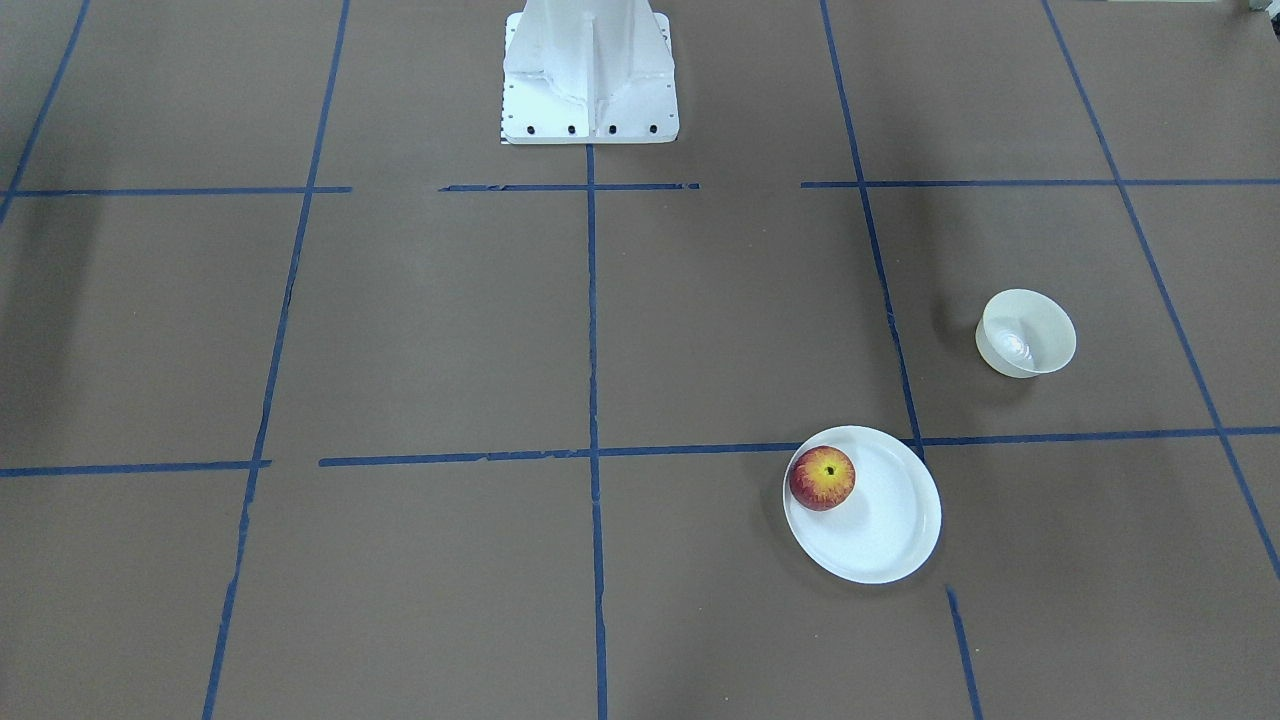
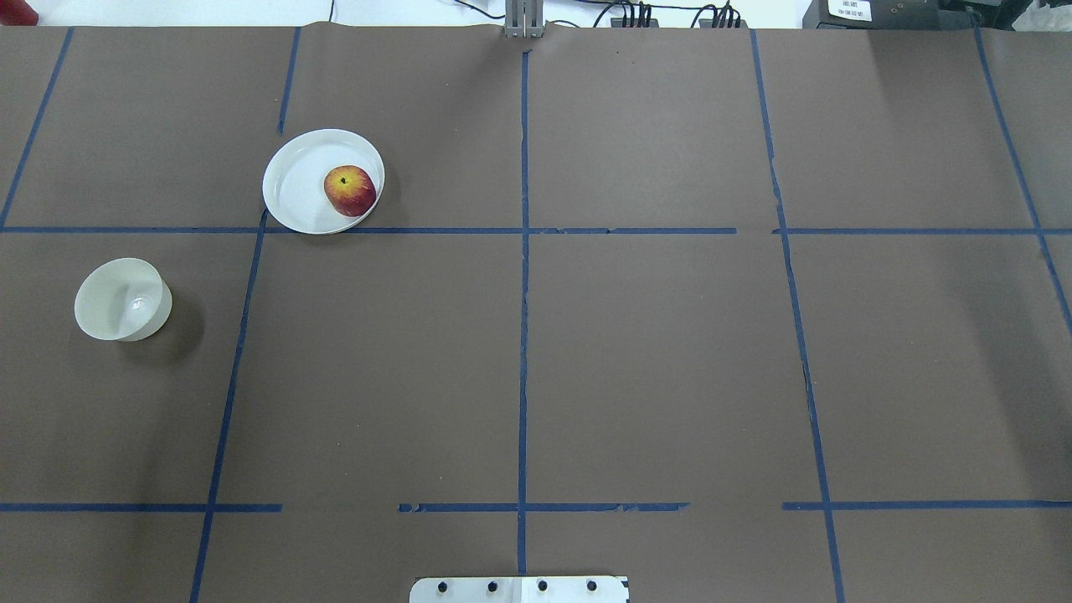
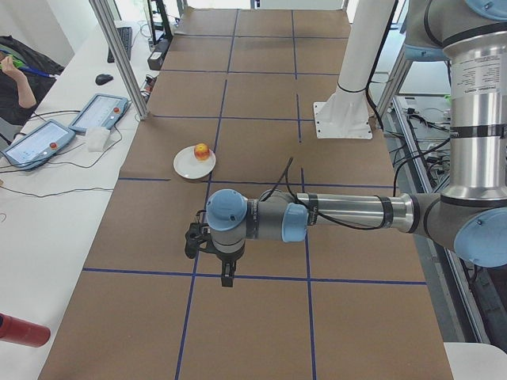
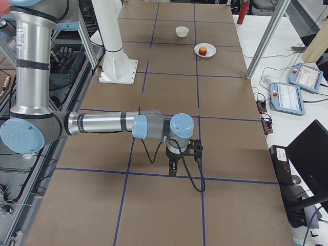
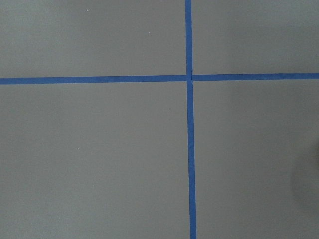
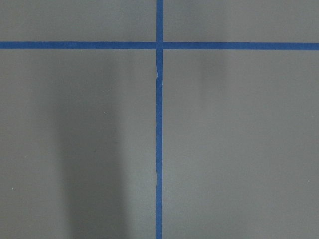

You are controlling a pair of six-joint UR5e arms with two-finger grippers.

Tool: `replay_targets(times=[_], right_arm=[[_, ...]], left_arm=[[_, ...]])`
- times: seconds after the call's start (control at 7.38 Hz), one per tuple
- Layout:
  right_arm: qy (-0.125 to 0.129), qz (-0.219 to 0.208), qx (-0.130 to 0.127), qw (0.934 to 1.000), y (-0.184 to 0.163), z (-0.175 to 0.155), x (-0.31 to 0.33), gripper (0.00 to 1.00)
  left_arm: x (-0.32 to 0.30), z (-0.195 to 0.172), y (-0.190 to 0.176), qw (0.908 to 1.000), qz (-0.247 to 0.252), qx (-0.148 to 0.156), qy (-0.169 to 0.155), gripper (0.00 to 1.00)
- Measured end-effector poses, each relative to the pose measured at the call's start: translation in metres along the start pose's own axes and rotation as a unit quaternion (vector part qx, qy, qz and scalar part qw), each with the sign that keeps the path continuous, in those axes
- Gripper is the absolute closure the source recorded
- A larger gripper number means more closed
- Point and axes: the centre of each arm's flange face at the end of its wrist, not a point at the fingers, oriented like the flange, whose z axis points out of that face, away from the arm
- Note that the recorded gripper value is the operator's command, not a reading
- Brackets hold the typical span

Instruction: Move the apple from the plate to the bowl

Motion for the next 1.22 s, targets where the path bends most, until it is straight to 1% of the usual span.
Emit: replay_targets(times=[0.14, 0.27, 0.41, 0.54, 0.68, 0.81, 0.95, 1.22], right_arm=[[0.000, 0.000, 0.000, 1.0000, 0.000, 0.000, 0.000, 0.00], [0.000, 0.000, 0.000, 1.0000, 0.000, 0.000, 0.000, 0.00], [0.000, 0.000, 0.000, 1.0000, 0.000, 0.000, 0.000, 0.00], [0.000, 0.000, 0.000, 1.0000, 0.000, 0.000, 0.000, 0.00], [0.000, 0.000, 0.000, 1.0000, 0.000, 0.000, 0.000, 0.00], [0.000, 0.000, 0.000, 1.0000, 0.000, 0.000, 0.000, 0.00], [0.000, 0.000, 0.000, 1.0000, 0.000, 0.000, 0.000, 0.00], [0.000, 0.000, 0.000, 1.0000, 0.000, 0.000, 0.000, 0.00]], left_arm=[[0.030, -0.006, -0.024, 0.9999, 0.008, 0.007, 0.001, 0.00], [0.079, -0.009, -0.045, 0.9998, 0.012, 0.011, 0.006, 0.00], [0.143, -0.011, -0.059, 0.9996, 0.021, 0.016, 0.013, 0.00], [0.204, -0.014, -0.063, 0.9988, 0.042, 0.025, 0.010, 0.00], [0.249, -0.016, -0.060, 0.9973, 0.065, 0.035, 0.002, 0.00], [0.284, -0.013, -0.057, 0.9969, 0.069, 0.037, 0.003, 0.00], [0.322, -0.003, -0.056, 0.9982, 0.050, 0.032, 0.011, 0.00], [0.397, 0.034, -0.056, 0.9995, 0.011, 0.000, 0.030, 0.00]])
